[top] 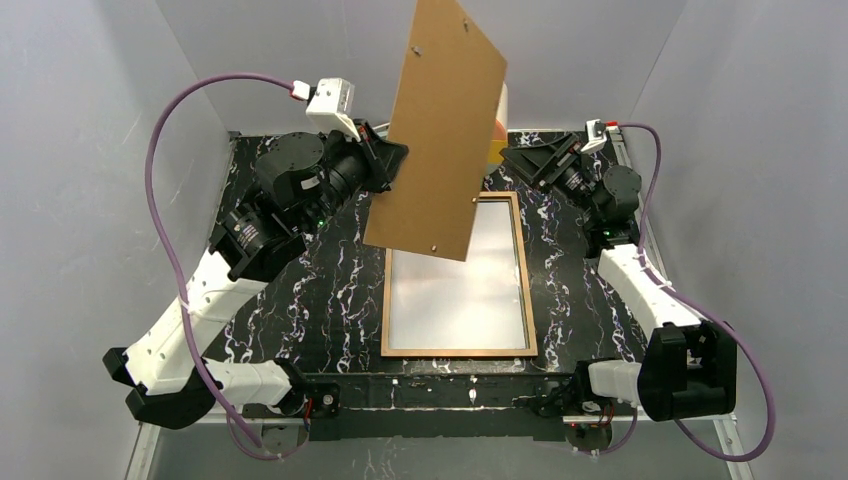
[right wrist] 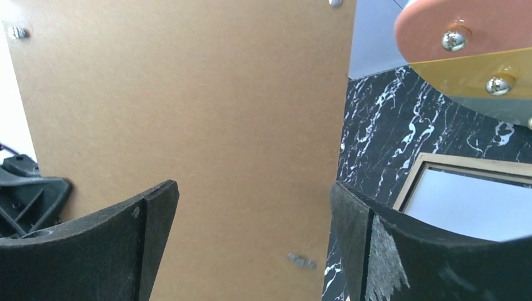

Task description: Put the photo into the frame

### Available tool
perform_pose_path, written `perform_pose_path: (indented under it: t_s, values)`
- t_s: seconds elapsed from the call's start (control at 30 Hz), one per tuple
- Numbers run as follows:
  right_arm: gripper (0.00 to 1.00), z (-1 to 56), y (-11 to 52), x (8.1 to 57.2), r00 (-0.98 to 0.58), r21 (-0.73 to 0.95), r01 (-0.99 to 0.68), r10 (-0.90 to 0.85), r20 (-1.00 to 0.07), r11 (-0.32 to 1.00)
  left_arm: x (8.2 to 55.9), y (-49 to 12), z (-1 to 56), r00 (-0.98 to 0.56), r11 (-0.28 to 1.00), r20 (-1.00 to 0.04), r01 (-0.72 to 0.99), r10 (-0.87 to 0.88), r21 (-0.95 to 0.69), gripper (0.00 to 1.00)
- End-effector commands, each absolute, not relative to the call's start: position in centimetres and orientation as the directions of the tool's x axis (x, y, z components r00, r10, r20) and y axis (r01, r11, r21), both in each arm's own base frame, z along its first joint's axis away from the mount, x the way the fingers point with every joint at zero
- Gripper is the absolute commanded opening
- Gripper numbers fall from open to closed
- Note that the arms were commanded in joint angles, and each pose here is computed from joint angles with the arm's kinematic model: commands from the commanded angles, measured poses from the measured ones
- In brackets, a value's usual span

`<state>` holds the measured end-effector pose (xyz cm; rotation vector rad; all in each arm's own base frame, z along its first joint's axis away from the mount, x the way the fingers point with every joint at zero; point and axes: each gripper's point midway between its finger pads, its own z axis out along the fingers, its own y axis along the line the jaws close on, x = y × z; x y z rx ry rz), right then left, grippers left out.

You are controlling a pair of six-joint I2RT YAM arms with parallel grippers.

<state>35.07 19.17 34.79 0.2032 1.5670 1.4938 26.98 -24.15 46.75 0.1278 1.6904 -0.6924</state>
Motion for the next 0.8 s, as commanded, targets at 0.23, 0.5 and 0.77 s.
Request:
perform_pose_path:
  t_s: [0.23, 0.5, 0.77]
  values:
    - [0.99, 37.6, 16.7, 31.8, -0.504, 0.784, -0.613, 0.713, -0.487, 0.101, 23.6, -27.1, 58.1, -0.269, 0.448, -0.736, 0.649, -0.621, -0.615, 0.00]
    - [0.73, 39.7, 16.8, 29.6, -0.567, 0.736, -0.675, 0.677, -0.468, -0.056, 24.0, -28.4, 57.9, -0.335, 0.393, -0.692, 0.631, -0.640, -0.669, 0.00]
    - [0.51, 39.8, 13.7, 28.6, -0.576, 0.704, -0.684, 0.733, -0.361, -0.190, 24.2, -27.9, 57.3, -0.336, 0.419, -0.693, 0.604, -0.638, -0.678, 0.00]
